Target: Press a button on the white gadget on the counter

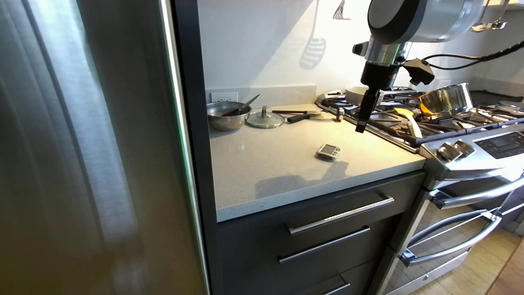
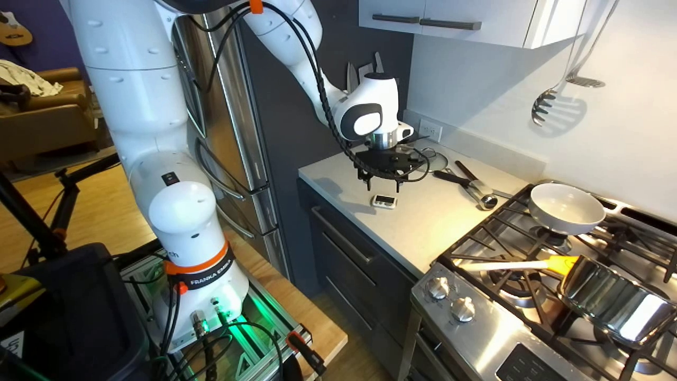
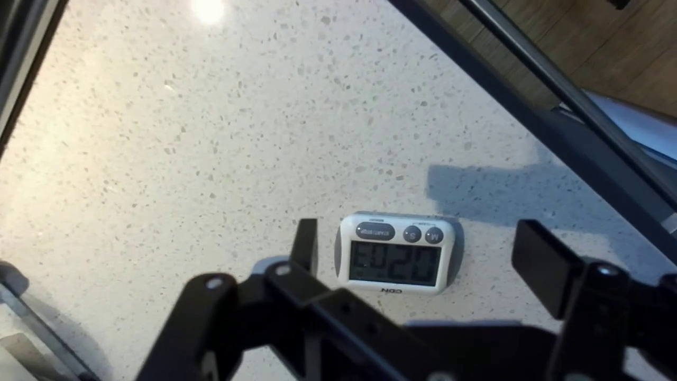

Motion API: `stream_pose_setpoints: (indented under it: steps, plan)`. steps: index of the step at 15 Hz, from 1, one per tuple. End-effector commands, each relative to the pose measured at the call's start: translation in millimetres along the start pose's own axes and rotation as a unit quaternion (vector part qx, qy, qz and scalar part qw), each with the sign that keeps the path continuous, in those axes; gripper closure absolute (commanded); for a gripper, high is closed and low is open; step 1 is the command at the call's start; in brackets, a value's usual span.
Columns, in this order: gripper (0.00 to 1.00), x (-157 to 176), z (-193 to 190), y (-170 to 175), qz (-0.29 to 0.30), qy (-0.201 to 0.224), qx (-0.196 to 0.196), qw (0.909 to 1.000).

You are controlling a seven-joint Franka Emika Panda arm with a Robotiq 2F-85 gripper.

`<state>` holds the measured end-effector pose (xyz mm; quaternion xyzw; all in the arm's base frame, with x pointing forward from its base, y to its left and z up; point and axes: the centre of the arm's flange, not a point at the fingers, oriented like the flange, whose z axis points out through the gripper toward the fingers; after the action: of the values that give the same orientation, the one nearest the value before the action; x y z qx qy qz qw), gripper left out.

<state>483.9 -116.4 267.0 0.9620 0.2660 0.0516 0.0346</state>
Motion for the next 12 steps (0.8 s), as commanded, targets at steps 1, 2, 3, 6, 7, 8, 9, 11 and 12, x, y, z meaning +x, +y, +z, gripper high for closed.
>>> stream_pose_setpoints:
  steps: [1,2,3,6,7,8,9,11,12]
  plan:
    - [0.31,5.5,22.7,7.4,0.012,-0.003,0.002,0.9999]
    - [0.38,6.8,26.5,7.7,0.012,-0.004,0.004,0.9999]
    - [0.46,8.0,30.3,8.5,0.011,-0.006,0.004,0.9999]
    - [0.69,12.7,40.7,11.9,0.01,0.0,0.005,0.9999]
    - [0.78,15.1,44.6,13.0,0.011,0.0,0.004,0.9999]
    - [0.84,16.9,48.0,13.6,0.01,-0.001,0.006,0.9999]
    - [0.93,18.1,51.4,13.5,0.009,-0.002,0.007,0.9999]
    - [1.0,18.9,58.3,12.8,0.009,-0.005,0.013,0.9999]
    - [1.0,19.2,61.4,12.6,0.008,-0.003,0.017,0.9998]
